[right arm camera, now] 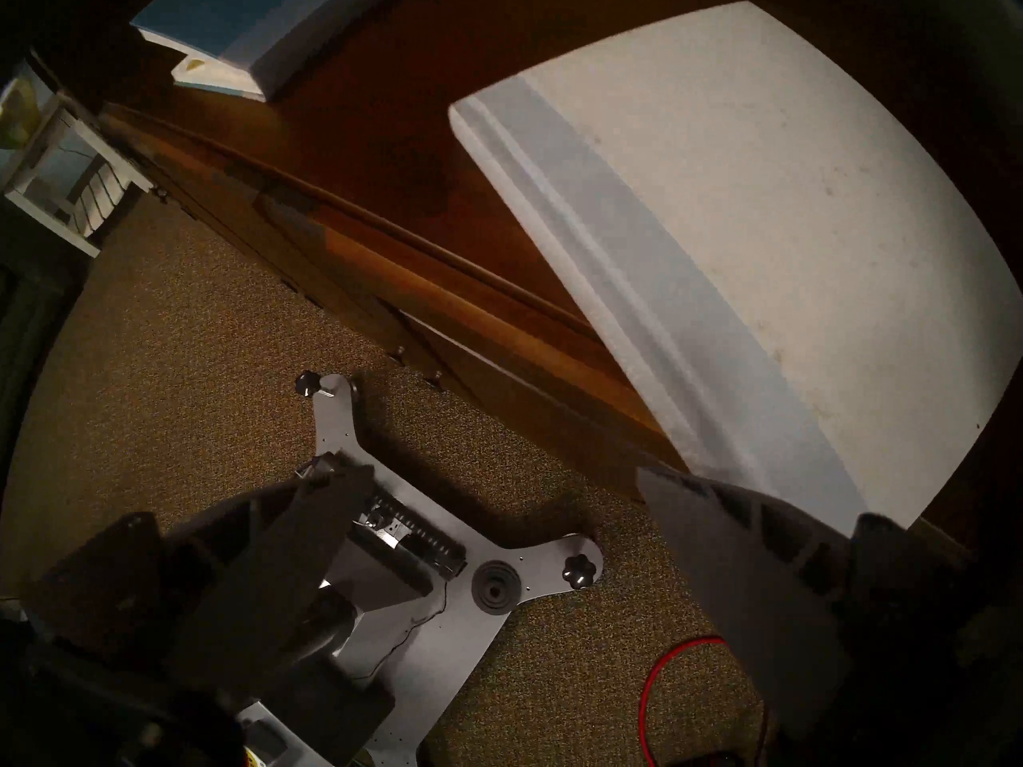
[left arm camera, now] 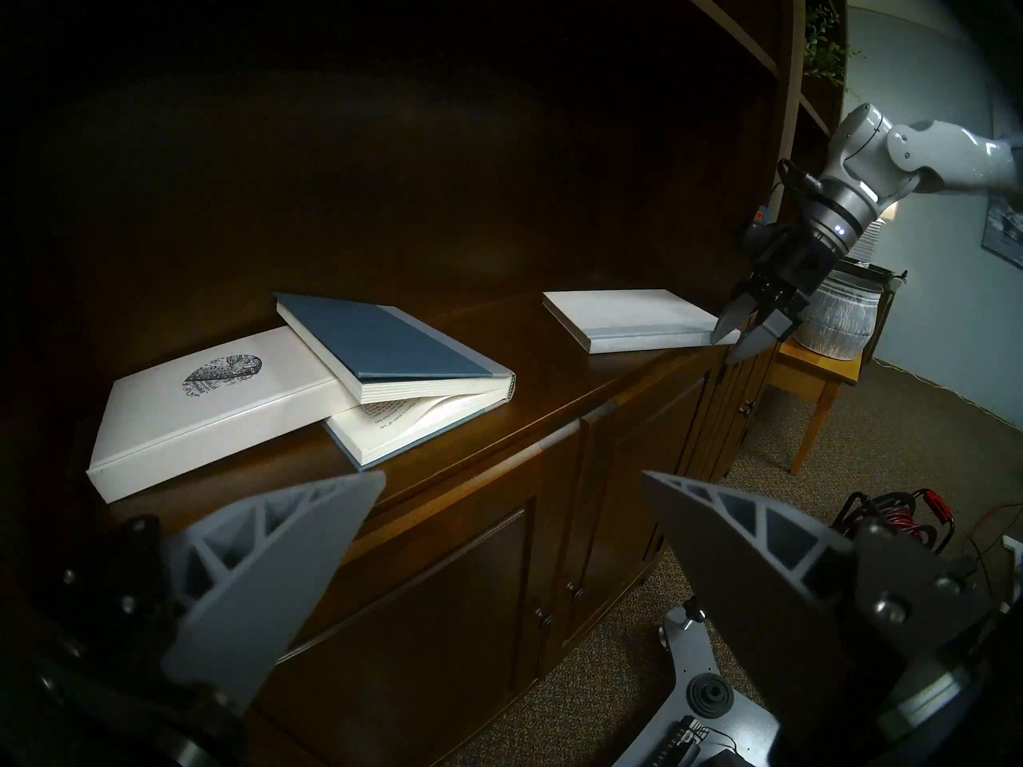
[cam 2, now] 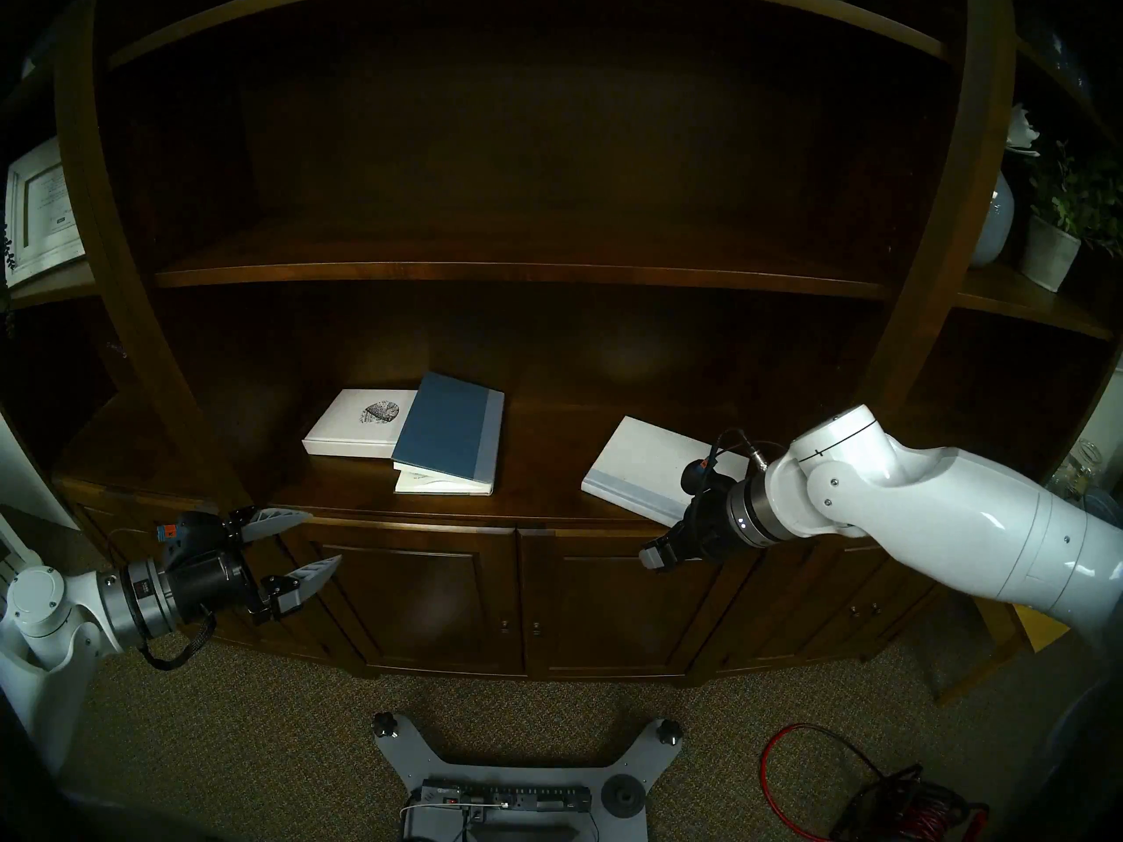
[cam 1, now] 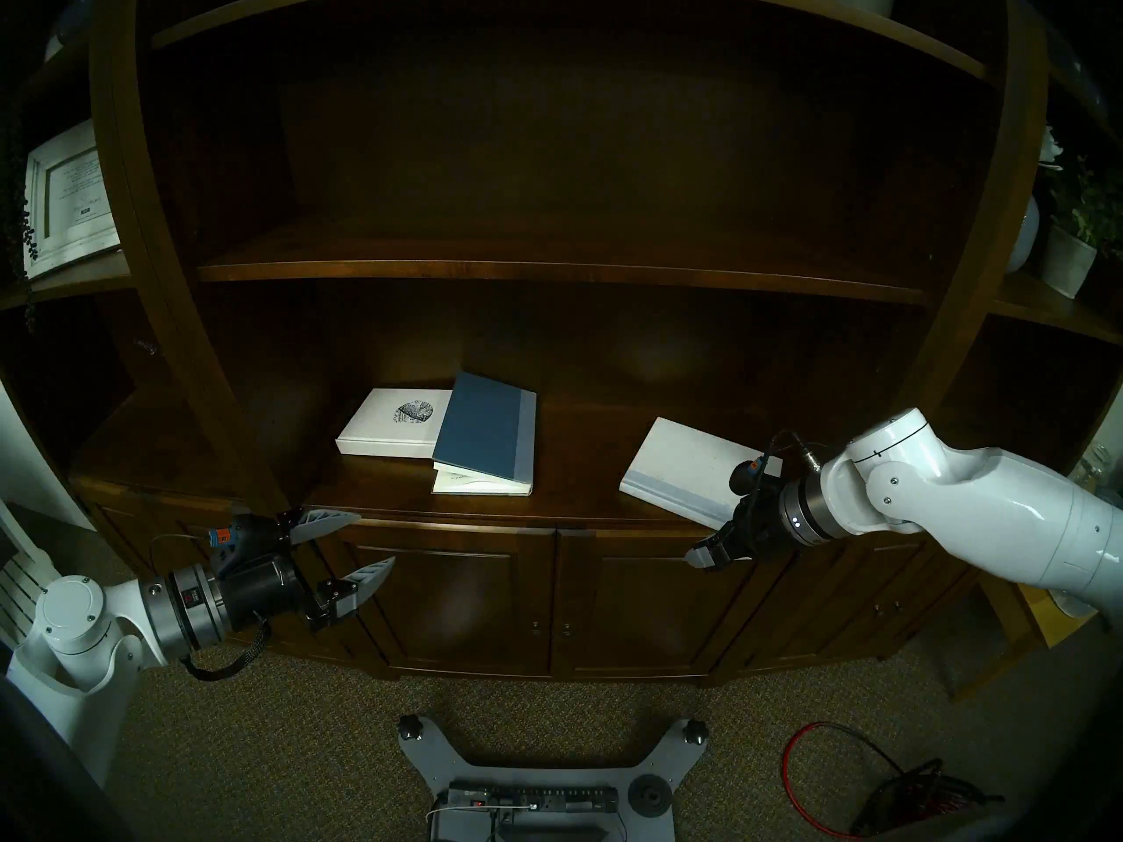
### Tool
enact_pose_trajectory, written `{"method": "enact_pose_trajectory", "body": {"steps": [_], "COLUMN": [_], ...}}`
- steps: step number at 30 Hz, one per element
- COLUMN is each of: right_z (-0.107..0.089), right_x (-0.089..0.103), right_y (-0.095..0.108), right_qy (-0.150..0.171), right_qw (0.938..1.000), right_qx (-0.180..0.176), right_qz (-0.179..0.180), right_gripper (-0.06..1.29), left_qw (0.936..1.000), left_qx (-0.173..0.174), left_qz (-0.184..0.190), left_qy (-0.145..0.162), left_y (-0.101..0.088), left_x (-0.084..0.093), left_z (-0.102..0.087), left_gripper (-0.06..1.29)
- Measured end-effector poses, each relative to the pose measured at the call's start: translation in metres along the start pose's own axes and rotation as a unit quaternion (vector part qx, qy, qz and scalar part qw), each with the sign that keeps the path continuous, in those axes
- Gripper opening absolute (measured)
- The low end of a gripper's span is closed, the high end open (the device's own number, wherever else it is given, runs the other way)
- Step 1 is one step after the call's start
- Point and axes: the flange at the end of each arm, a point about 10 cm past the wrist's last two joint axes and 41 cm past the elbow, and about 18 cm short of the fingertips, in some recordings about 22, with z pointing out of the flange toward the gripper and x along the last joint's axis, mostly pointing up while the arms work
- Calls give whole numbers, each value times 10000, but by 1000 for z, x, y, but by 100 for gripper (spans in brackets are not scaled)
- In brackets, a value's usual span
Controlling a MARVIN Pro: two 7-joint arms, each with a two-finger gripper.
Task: Close the books and align them horizontally on the shelf
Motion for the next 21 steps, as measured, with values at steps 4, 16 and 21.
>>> {"method": "enact_pose_trajectory", "body": {"steps": [4,16,21], "right_z": [10,22,16], "right_x": [3,10,15], "right_y": [3,11,15], "right_qy": [-18,-68,-37], "right_qw": [10000,9993,9989], "right_qx": [-71,-350,-434], "right_qz": [-10,-121,-150], "right_gripper": [124,123,123], "left_qw": [10000,10000,10000], "left_qx": [0,-1,-1], "left_qz": [0,0,0], "left_qy": [0,1,0], "left_y": [0,0,0], "left_x": [0,0,0], "left_z": [0,0,0], "left_gripper": [126,126,126]}}
